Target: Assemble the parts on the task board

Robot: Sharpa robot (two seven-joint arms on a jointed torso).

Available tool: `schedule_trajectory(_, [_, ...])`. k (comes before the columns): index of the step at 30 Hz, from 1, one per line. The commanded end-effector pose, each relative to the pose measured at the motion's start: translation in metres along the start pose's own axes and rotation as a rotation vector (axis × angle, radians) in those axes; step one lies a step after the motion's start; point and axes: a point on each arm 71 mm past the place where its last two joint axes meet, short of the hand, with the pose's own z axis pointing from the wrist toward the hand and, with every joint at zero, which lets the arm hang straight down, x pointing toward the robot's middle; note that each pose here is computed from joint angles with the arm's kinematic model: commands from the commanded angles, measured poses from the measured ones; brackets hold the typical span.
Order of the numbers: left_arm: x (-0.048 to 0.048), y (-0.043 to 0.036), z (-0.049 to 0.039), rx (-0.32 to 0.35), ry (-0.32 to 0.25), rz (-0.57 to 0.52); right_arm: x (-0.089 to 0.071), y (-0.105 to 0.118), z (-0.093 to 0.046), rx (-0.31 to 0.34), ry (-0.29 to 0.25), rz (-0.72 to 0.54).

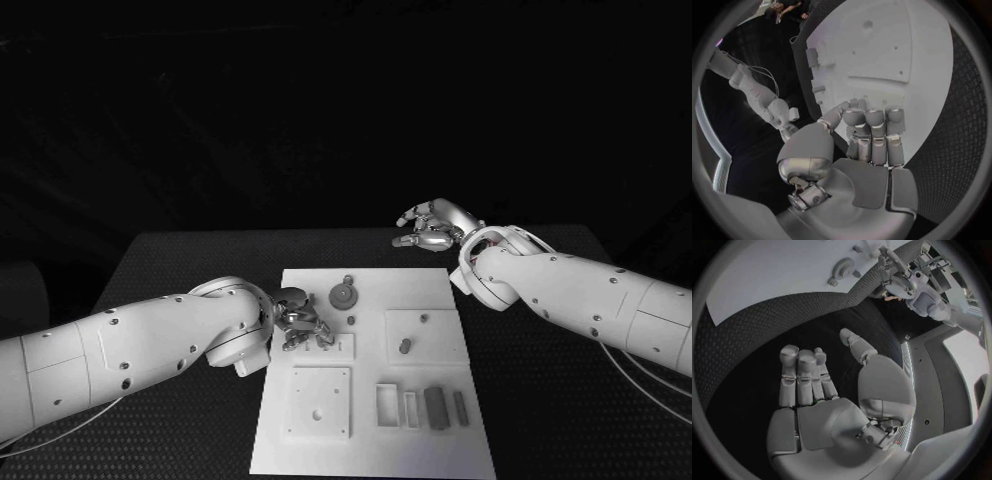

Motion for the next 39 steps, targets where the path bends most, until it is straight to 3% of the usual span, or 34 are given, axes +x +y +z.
schedule_trajectory(1, [0.0036, 0.0007, -0.0001, -0.032, 0.018, 0.063, 0.0013, 0.0012, 0.0004, -0.008, 0.017, 0.008])
schedule_trajectory(16, [0.005, 0.0022, 0.0003, -0.036, 0.016, 0.072, 0.0024, 0.0022, 0.0004, -0.007, 0.024, 0.01])
schedule_trajectory(39, [0.0051, -0.003, 0.0017, -0.016, -0.04, 0.126, 0.0019, 0.0015, -0.0003, -0.005, 0.025, 0.01])
